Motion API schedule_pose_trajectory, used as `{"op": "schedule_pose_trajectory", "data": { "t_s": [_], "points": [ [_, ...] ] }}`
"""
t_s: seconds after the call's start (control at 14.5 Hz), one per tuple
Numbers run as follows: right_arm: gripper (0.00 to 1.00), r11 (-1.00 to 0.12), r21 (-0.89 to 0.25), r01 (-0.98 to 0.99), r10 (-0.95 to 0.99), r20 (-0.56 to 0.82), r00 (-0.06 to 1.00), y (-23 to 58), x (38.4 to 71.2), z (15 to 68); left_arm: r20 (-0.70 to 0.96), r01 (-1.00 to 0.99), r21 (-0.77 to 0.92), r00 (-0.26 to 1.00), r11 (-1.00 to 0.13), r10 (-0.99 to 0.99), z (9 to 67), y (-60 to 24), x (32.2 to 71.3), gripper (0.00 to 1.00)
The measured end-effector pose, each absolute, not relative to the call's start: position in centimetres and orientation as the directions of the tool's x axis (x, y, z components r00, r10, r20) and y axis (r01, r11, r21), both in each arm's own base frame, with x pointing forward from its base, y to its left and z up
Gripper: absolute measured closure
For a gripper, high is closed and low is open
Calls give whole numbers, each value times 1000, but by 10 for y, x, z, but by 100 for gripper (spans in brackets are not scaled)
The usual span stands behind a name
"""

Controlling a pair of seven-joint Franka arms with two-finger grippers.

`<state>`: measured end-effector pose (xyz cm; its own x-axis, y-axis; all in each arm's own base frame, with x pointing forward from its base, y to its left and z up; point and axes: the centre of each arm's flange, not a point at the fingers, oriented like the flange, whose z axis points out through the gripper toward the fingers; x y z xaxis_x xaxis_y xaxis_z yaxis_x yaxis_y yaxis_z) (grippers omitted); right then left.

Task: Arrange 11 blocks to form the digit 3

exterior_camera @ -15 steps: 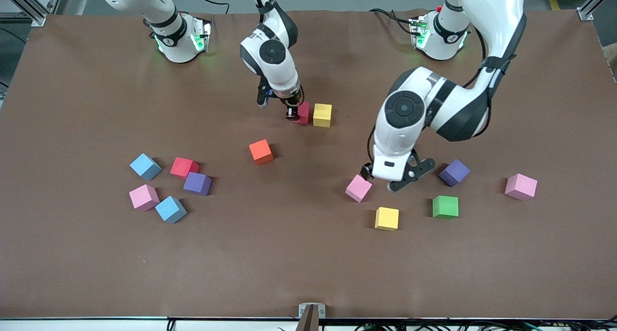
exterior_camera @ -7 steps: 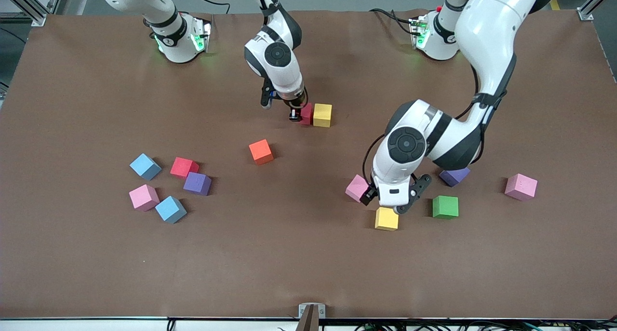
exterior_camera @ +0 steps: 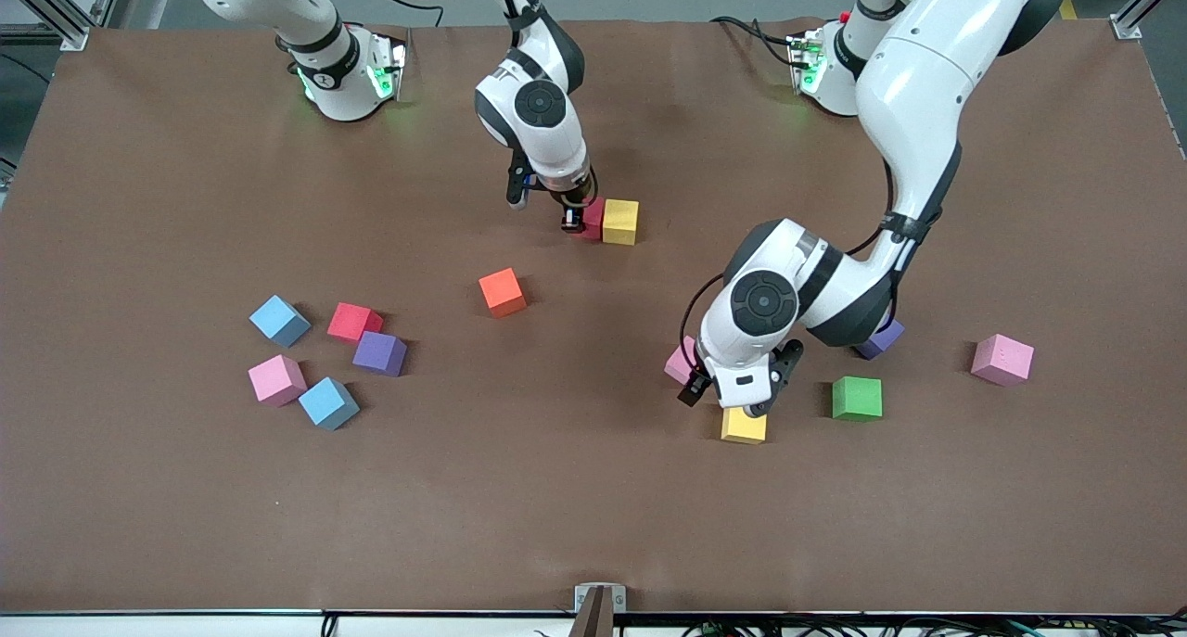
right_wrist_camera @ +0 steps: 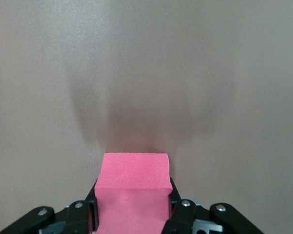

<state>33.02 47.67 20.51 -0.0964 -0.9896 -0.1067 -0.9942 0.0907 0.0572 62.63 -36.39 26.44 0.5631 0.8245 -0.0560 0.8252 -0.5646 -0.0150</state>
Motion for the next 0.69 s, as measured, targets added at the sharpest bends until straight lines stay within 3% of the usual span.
{"op": "schedule_pose_trajectory", "data": {
  "t_s": [0.69],
  "points": [
    [48, 86, 58, -995, -990, -107, -92, 481, 330, 205, -82, 822, -47, 564, -568, 822, 216, -375, 613, 0]
  ]
}}
